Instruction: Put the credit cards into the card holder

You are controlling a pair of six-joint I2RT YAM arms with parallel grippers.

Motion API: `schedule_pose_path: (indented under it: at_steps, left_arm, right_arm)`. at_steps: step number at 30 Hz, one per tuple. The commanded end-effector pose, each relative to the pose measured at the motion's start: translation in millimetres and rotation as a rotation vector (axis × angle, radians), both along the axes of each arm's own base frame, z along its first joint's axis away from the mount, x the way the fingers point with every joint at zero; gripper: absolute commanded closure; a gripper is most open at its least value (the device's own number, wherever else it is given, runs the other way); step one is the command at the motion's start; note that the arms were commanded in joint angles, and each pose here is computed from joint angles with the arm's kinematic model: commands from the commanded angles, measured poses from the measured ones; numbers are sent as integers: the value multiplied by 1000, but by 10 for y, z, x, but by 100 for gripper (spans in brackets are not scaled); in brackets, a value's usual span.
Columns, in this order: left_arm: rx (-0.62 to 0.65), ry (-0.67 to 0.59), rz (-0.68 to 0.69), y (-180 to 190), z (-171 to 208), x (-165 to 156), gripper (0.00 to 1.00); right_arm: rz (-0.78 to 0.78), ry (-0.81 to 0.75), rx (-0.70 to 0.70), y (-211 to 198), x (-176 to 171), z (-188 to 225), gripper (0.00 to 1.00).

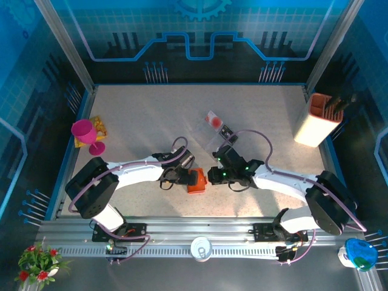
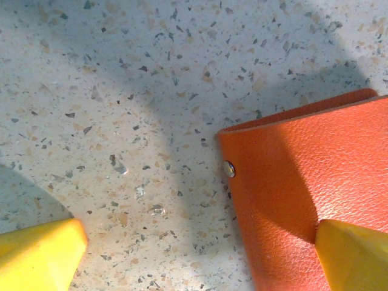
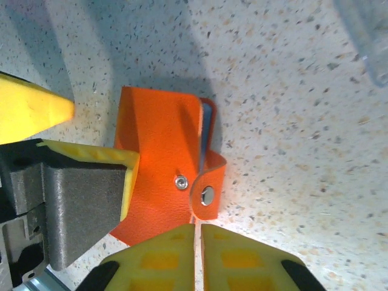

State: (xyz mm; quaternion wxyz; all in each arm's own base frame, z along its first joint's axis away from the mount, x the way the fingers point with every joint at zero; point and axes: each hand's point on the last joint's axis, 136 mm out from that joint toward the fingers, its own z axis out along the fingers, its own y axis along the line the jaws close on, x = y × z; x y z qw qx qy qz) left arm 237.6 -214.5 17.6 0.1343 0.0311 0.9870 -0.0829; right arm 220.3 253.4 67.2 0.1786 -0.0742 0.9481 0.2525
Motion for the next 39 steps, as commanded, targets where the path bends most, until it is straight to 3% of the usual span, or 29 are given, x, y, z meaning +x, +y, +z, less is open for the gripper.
schedule_pose_path:
  at_steps: [1, 17, 39]
  left_arm:
    - [149, 48, 9, 306, -190, -131, 1]
    - [126, 20, 5, 325, -161, -154, 1]
    - [136, 25, 6, 372, -216, -191, 1]
  right_arm:
    - [10, -1, -50, -108, 16, 44, 85]
    - [119, 37, -134, 42, 97, 41, 65]
    - [193, 45, -209, 260, 123, -14, 64]
